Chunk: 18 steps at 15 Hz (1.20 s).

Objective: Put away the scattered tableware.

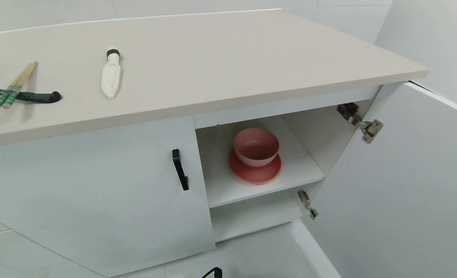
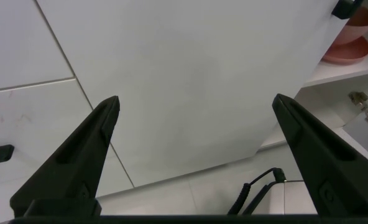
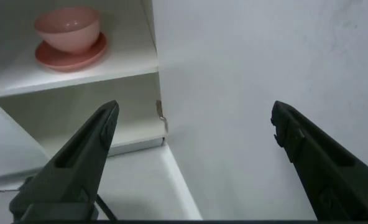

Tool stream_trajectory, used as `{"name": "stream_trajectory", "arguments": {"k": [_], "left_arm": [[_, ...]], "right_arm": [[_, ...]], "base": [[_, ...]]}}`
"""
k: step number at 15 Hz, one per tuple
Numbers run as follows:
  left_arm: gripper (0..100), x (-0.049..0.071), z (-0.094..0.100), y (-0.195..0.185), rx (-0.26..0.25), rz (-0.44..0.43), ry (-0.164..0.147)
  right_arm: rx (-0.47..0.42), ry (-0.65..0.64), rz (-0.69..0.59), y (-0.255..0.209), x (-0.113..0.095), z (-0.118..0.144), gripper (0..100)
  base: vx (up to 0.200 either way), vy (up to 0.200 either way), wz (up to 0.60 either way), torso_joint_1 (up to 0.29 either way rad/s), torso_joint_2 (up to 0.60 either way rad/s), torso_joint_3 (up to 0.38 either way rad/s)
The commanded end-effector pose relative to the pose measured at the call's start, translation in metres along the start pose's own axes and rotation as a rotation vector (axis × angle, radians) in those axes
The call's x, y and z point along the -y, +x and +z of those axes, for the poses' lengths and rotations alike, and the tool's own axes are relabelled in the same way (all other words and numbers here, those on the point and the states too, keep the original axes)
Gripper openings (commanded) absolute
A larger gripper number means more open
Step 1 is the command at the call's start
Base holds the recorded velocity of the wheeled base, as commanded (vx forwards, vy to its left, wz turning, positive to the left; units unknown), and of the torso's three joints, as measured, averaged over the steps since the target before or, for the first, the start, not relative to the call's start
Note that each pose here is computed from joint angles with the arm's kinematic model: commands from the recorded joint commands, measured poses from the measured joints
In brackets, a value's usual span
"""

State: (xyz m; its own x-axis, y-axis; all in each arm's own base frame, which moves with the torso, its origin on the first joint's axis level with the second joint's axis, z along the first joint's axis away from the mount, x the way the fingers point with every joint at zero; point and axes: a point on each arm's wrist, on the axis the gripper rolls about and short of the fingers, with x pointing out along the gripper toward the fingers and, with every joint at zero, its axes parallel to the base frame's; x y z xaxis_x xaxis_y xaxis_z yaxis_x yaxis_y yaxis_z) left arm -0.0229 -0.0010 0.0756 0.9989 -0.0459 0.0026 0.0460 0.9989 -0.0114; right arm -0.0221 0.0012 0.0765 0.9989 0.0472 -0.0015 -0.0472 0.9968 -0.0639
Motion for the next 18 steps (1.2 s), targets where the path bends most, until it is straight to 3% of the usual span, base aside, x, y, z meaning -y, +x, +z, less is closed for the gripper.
{"name": "stream_trajectory", "arguments": {"k": [1,6,10,12,18], "left_arm": [[100,0.0000,0.0001,0.0001,-0.001,0.000,-0.001],[100,-0.0001,0.0002,0.0001,0.001,0.005,-0.018],[100,-0.0001,0.0001,0.0001,-0.001,0.005,-0.016],[100,-0.0001,0.0001,0.0001,-0.001,0.005,-0.016],[100,-0.0001,-0.0001,0.0001,-0.002,0.003,-0.013]], "right_arm": [[0.017,-0.018,0.042,-0.0006,-0.0009,0.0005,100],[0.017,-0.012,0.042,-0.0006,-0.0009,0.0005,100],[0.008,0.051,0.000,-0.0006,0.0000,-0.0002,100],[0.008,0.051,0.000,-0.0006,0.0000,-0.0002,100],[0.008,0.058,-0.003,-0.0006,0.0001,-0.0002,100]], "base": [[0.000,0.000,0.00,0.000,0.00,0.000],[0.000,0.000,0.00,0.000,0.00,0.000],[-0.200,0.000,0.00,0.001,0.00,0.005],[-0.200,-0.200,0.00,0.010,0.00,0.002],[0.000,-0.200,0.00,0.000,0.00,0.002]]}}
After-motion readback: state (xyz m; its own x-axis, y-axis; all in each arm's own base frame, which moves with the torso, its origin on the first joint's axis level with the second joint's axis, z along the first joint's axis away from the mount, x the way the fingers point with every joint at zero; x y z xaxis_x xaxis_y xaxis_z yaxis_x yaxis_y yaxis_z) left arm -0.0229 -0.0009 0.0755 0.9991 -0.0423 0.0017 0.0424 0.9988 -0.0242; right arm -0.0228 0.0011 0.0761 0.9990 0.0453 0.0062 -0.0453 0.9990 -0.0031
